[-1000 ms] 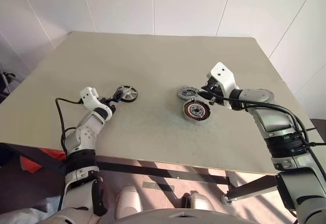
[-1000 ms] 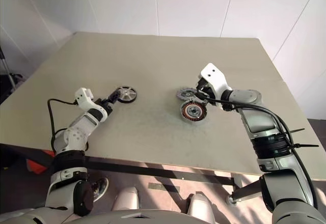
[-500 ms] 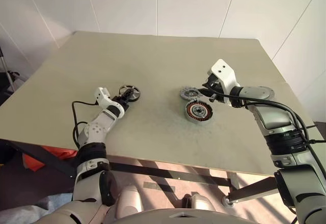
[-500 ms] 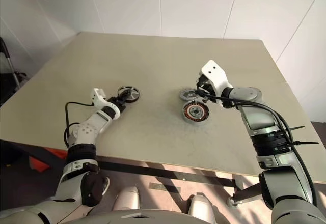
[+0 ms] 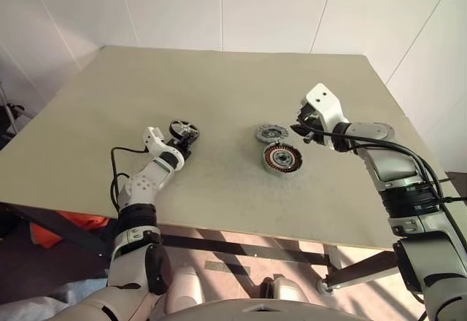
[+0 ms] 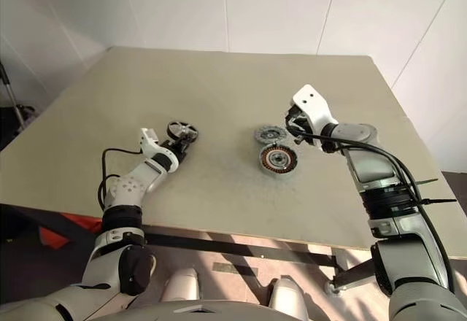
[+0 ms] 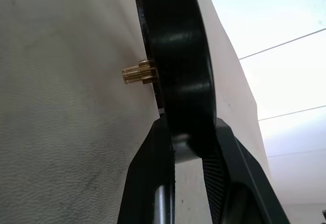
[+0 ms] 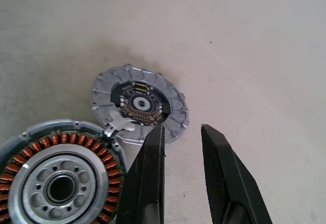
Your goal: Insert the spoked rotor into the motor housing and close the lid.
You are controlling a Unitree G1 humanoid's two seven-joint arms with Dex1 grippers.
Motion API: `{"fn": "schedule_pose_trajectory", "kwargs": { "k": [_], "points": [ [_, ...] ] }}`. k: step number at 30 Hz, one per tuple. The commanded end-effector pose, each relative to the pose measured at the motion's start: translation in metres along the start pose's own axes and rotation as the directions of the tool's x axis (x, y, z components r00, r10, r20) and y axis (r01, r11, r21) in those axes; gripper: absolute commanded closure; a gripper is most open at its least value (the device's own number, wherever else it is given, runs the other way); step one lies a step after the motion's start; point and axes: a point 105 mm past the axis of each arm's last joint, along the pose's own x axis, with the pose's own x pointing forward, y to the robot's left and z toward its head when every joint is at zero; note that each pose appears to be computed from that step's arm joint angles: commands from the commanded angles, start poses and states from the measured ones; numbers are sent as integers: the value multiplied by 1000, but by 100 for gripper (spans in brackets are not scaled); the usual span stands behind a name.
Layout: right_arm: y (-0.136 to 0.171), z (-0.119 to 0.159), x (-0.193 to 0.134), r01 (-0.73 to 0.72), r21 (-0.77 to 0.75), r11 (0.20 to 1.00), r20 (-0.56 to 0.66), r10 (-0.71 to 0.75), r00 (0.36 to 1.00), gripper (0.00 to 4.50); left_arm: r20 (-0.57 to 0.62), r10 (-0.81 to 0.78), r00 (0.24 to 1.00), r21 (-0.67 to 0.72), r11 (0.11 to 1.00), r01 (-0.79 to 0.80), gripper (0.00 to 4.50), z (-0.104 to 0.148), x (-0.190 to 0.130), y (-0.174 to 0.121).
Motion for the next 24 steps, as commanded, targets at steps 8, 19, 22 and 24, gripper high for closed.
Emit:
{"fn": "schedule_pose_trajectory", "kwargs": {
  "k": [8,19,22,24],
  "points": [
    [-59,-21,-29,182,-176,967,-102,-202,974,329,-353,-372,859,-91,927,364,411,-71,13,-94],
    [-76,-42,-37,258,-192,947,-153,-289,945,329,-618,-404,674,-135,900,415,411,-140,10,-113],
    [-72,-43,-37,242,-199,950,-155,-275,949,329,-655,-407,637,-164,899,405,411,-151,7,-112],
    [-70,-38,-37,238,-173,956,-133,-262,956,329,-677,-398,619,-161,901,403,411,-156,7,-110]
  ]
}}
